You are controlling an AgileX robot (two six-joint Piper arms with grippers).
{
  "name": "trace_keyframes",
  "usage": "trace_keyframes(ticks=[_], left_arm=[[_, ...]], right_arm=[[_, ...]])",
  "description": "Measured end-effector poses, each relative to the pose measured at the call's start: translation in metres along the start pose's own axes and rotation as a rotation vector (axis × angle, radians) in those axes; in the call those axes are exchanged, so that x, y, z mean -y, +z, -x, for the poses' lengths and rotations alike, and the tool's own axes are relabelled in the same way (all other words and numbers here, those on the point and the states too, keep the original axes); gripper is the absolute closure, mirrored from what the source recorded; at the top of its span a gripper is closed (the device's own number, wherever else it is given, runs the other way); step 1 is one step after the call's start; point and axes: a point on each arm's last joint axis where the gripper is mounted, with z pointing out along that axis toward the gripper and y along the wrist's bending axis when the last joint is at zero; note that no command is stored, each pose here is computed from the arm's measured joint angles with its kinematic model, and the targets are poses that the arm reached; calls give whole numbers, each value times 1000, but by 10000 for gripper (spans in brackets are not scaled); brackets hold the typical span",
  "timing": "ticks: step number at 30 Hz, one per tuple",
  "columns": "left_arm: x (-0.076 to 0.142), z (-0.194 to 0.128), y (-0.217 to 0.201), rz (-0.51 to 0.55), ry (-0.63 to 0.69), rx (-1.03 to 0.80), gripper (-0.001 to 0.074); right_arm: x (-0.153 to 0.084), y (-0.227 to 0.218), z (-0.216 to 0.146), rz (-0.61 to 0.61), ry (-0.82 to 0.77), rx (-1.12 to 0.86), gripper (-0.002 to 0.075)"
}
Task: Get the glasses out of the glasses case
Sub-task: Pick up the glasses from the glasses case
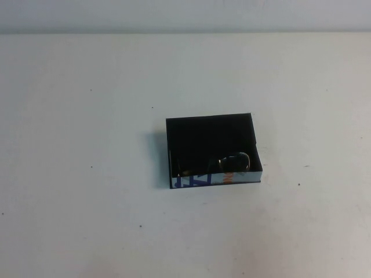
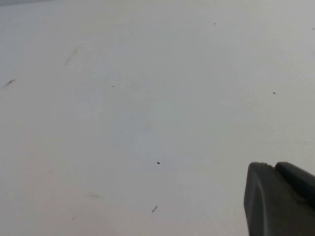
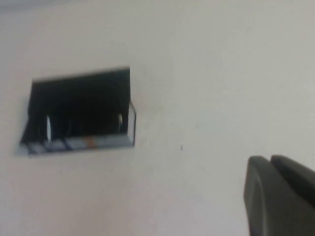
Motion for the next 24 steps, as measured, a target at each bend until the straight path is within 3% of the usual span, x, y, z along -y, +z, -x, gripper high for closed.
trace_keyframes(ticks=[6,13,20,24], left_arm=[[0,0,0,0,0,0,740],[0,0,0,0,0,0,740],[0,0,0,0,0,0,740],[0,0,0,0,0,0,740]], right_arm=[[-14,63,48,150,-321,-396,743],[-59,145,68,259,-761,-687,743],[-113,230,70,412,-1045,-792,724],[-135,260,68,493,-1187,-772,625]])
